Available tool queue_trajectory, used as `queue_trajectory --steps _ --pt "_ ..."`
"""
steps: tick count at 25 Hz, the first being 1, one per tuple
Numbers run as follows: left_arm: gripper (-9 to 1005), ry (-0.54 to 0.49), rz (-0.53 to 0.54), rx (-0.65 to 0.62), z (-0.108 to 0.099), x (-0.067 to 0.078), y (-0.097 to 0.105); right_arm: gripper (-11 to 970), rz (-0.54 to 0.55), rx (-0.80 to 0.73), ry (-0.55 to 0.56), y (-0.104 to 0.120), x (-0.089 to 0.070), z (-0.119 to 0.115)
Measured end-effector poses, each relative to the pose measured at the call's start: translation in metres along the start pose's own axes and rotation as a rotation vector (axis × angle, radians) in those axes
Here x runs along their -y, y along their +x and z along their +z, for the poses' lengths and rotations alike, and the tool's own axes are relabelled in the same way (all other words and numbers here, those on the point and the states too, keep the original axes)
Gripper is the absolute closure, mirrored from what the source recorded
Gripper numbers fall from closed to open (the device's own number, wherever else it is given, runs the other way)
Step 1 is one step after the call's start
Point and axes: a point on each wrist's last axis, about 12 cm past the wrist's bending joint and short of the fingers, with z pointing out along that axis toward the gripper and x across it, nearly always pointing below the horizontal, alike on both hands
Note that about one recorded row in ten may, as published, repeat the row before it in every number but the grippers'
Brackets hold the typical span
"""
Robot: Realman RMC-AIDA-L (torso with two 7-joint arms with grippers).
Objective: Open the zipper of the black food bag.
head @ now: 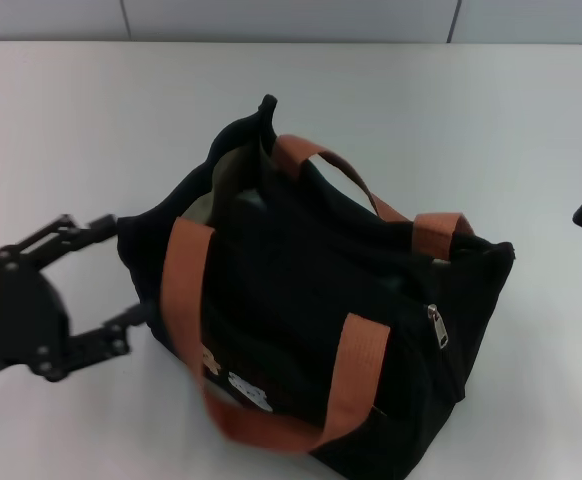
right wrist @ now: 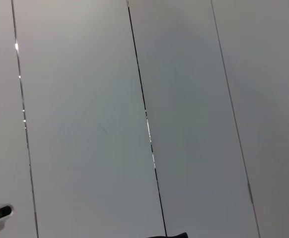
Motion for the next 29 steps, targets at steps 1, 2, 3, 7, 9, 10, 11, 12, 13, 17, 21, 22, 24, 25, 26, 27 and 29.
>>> queue_trajectory --steps 1,2,3,7,9,10,11,12,13,17,21,22,24,25,26,27,29 --pt "178 -0.020 0.007 -0.007 -0.005 0.000 0.000 222 0.000 0.000 0.000 0.000 0.000 0.000" --pt "178 -0.038 0.015 -0.013 -0.010 0.000 -0.001 221 0.000 0.000 0.000 0.000 0.000 -0.001" --pt "178 -0.044 0.023 -0.019 -0.013 0.000 -0.001 219 -0.001 0.000 -0.001 0.000 0.000 -0.001" --pt "178 -0.070 0.024 -0.040 -0.025 0.000 -0.003 214 -0.016 0.010 -0.029 -0.002 -0.003 -0.001" --pt "178 -0.083 0.018 -0.039 -0.030 0.000 -0.005 211 -0.032 0.017 -0.063 -0.004 -0.006 0.000" --pt "178 -0.084 0.009 -0.029 -0.034 0.000 -0.007 210 -0.037 0.014 -0.093 -0.005 -0.008 0.000" --pt "178 -0.084 0.009 -0.029 -0.034 0.000 -0.007 208 -0.038 0.007 -0.132 -0.005 -0.009 0.002" --pt "178 -0.050 -0.012 0.021 -0.041 0.001 -0.019 207 -0.037 -0.008 -0.184 -0.006 -0.011 0.006" --pt "178 -0.050 -0.012 0.021 -0.041 0.001 -0.019 206 -0.032 -0.023 -0.227 -0.005 -0.012 0.010" --pt "178 0.106 -0.038 0.071 -0.027 0.000 -0.030 200 0.015 -0.107 -0.386 -0.002 -0.015 0.034" --pt "178 0.242 -0.091 0.044 0.003 -0.002 -0.027 195 0.061 -0.207 -0.429 0.003 -0.014 0.053" --pt "178 0.271 -0.105 0.040 0.011 -0.003 -0.026 193 0.066 -0.218 -0.432 0.003 -0.013 0.055" --pt "178 0.291 -0.114 0.040 0.019 -0.006 -0.026 181 0.079 -0.224 -0.434 0.003 -0.012 0.058" --pt "178 0.291 -0.113 0.041 0.020 -0.007 -0.026 170 0.084 -0.226 -0.435 0.003 -0.012 0.058" --pt "178 0.289 -0.111 0.044 0.020 -0.007 -0.026 159 0.085 -0.226 -0.435 0.003 -0.012 0.059" --pt "178 0.285 -0.109 0.046 0.020 -0.008 -0.026 148 0.084 -0.226 -0.434 0.002 -0.012 0.059" --pt "178 0.278 -0.106 0.050 0.021 -0.008 -0.026 126 0.084 -0.224 -0.432 0.002 -0.012 0.058"
